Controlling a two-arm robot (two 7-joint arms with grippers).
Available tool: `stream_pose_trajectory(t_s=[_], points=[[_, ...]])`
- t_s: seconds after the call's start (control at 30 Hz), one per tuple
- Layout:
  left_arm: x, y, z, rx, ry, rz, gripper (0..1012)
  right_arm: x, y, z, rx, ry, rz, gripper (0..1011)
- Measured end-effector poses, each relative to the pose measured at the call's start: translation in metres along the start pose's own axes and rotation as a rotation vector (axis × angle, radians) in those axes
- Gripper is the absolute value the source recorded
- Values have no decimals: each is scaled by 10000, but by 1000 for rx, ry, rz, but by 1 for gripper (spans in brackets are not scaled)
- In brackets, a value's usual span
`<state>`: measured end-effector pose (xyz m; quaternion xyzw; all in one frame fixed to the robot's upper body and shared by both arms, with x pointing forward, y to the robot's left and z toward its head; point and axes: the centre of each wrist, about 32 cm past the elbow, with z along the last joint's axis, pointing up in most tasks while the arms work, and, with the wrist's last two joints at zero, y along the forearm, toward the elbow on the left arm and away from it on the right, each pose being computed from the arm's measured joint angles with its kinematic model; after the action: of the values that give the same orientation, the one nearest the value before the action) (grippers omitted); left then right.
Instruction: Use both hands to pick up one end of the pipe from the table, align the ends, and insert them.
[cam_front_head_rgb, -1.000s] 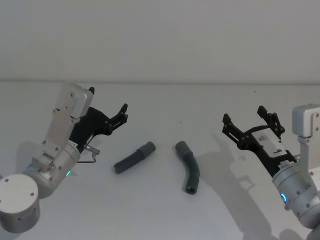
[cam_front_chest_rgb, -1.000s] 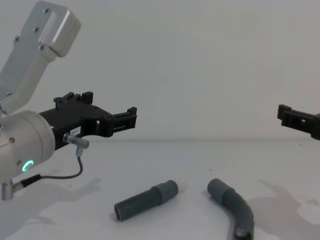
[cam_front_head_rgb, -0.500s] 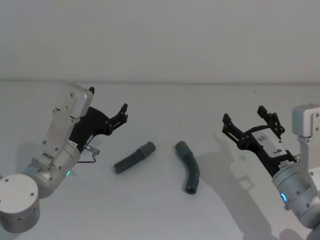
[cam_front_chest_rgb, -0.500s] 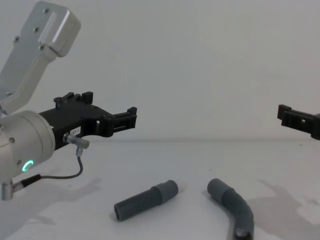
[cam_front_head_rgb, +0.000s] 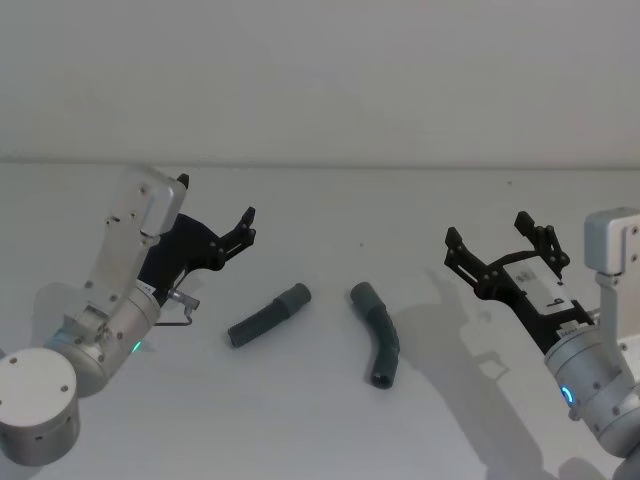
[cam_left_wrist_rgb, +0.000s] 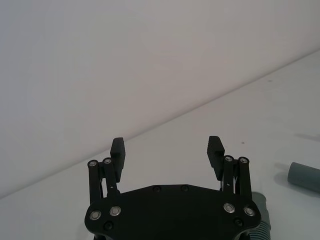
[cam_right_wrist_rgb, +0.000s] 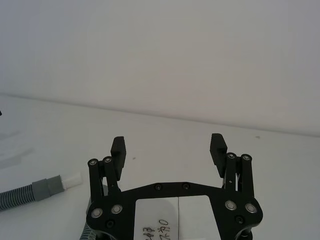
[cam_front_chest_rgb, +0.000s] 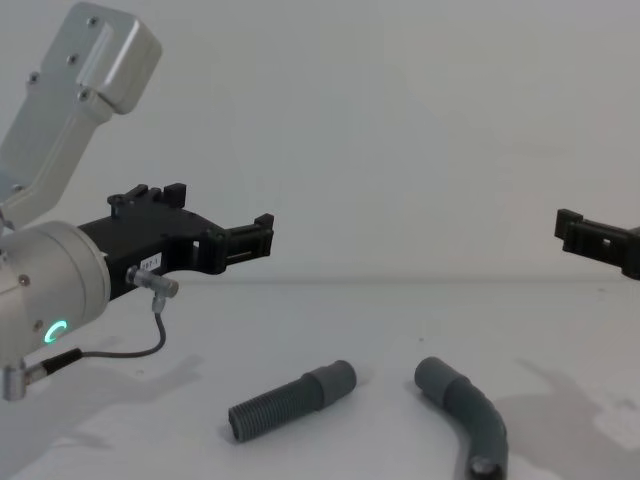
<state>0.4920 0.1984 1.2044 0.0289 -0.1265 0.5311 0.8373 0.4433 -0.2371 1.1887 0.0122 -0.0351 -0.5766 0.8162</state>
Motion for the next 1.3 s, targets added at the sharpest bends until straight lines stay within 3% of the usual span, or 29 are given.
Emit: stream_pose_trajectory(t_s=[1.3], points=[[0, 0, 0, 0, 0, 0, 1001, 0, 0, 0, 0, 0, 0, 1001]])
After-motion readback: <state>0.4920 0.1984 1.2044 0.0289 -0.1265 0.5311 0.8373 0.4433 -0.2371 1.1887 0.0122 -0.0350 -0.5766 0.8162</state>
